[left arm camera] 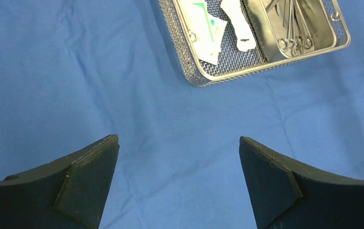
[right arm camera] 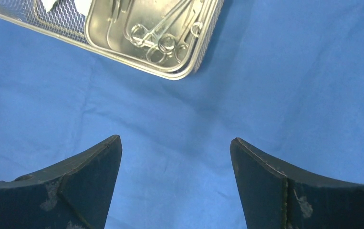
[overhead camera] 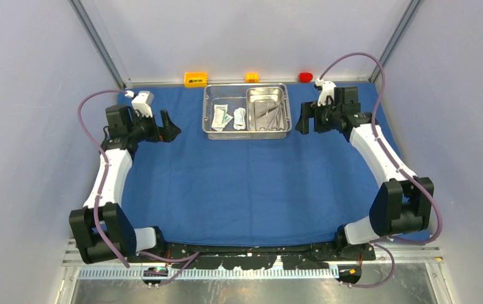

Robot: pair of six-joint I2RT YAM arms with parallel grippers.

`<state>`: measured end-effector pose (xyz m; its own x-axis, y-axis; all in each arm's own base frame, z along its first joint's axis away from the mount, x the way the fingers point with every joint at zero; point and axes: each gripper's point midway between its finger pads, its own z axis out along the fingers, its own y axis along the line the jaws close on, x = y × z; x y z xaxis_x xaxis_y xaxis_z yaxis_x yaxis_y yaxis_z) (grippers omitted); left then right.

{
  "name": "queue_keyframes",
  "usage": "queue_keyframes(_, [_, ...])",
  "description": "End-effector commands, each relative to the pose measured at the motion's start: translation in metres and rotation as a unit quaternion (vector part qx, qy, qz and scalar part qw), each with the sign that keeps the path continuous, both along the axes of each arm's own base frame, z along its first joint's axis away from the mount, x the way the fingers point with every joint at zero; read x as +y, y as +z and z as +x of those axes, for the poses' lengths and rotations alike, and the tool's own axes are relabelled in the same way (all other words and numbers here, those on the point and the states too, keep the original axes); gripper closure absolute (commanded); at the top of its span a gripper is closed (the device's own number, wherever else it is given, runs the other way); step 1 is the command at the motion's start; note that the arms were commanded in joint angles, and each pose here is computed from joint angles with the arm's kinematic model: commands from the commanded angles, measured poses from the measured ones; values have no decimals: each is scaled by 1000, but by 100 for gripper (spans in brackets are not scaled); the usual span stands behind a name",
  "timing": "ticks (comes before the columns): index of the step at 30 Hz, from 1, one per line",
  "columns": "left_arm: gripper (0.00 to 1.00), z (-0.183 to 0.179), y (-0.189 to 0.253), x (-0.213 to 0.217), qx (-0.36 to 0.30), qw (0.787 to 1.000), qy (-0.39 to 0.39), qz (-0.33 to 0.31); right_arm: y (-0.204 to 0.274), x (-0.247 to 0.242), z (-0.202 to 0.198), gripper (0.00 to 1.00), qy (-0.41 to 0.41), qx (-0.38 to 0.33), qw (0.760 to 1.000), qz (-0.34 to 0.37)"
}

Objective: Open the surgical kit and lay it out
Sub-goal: Move the container from the surgical kit.

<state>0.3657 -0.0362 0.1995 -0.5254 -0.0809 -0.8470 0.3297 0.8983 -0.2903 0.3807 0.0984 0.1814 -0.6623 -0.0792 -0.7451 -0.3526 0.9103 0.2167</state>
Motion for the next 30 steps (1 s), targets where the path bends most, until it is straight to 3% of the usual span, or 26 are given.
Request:
queue_keyframes(1, [0, 22, 22, -7, -48, 999, -21, -5, 33, 15, 29, 12, 13, -61, 998, 3])
queue_keyframes(7, [0, 28, 14, -15, -54, 998, -28, -13, 33, 34, 45, 13, 26, -69, 997, -29])
queue_keyframes(15, [4, 44, 1, -36, -35, 999, -26, 2, 31, 55, 69, 23, 9, -84, 994, -63])
queue_keyframes(24, [9, 66, -8, -47, -26, 999, -25, -7, 6, 34, 123, 42, -109, -66, 985, -113])
queue_keyframes(30, [9, 69, -14, -61, -29, 999, -40, -3, -17, 35, 155, 44, -142, -49, 981, -123])
